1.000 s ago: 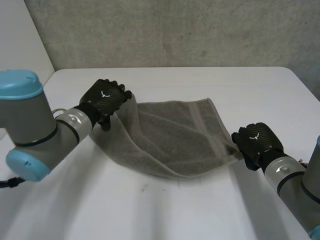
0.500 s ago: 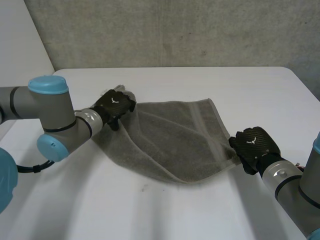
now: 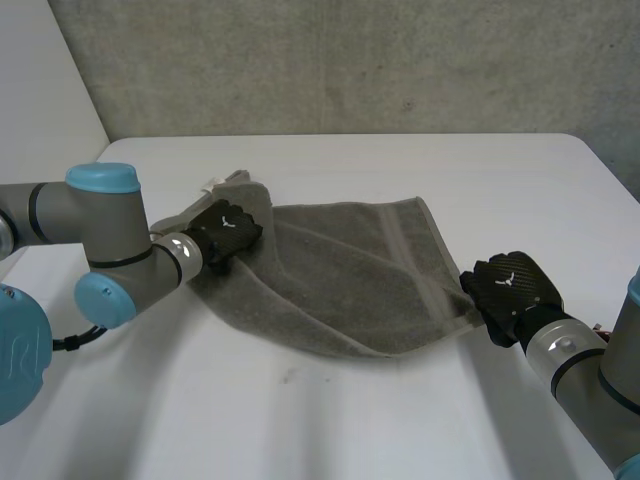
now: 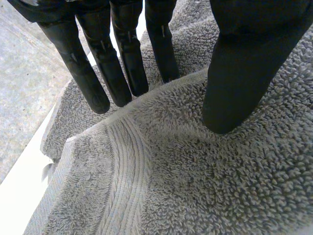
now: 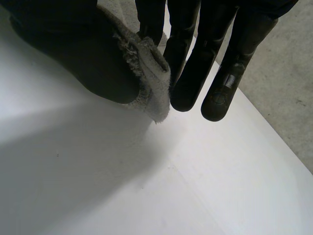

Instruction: Fold the towel.

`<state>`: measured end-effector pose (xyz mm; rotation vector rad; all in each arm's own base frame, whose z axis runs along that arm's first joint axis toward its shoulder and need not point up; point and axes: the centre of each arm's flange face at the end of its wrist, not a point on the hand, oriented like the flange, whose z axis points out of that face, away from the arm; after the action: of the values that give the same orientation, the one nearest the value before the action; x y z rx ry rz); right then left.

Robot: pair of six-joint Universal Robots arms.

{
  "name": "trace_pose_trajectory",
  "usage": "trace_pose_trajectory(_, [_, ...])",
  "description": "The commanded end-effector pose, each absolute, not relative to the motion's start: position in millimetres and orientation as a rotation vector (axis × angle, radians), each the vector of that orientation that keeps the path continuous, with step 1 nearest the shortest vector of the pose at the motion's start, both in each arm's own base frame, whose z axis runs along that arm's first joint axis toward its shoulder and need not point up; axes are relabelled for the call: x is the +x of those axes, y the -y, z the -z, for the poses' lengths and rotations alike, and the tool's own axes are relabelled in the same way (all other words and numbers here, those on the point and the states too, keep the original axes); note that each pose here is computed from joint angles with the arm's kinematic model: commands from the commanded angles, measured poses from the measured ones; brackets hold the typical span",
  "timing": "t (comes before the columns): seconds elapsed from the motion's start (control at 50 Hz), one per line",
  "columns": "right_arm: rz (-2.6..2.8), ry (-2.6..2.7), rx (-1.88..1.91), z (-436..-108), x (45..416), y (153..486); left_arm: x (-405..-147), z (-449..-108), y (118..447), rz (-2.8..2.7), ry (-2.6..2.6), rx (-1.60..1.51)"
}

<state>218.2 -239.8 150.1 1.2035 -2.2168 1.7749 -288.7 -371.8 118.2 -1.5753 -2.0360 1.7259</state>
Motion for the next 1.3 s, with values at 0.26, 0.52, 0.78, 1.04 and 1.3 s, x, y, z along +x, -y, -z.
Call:
trace_pose_trajectory(0.26, [-1.768,2.221,1.207,-148.3,218.3,239.9,-274.9,-134.1,365.8,-1.711,2.079,-1.555])
trace_pose_trajectory(0.52, [-1.757,2.225,1.219,-146.0,219.5,238.4,-265.8,-128.6,362.1,-1.678,2.117,-1.544])
trace_pose_trajectory(0.78, [-1.753,2.23,1.223,-144.8,219.8,237.7,-266.9,-116.1,366.4,-1.703,2.106,-1.544])
trace_pose_trajectory(1.04, [-1.753,2.226,1.201,-146.7,217.5,240.2,-261.6,-160.1,364.7,-1.863,2.102,-1.504])
trace_pose_trajectory(1.3, [-1.925,2.072,1.064,-238.7,203.7,244.9,-215.5,-272.1,298.3,-2.161,2.071,-1.399])
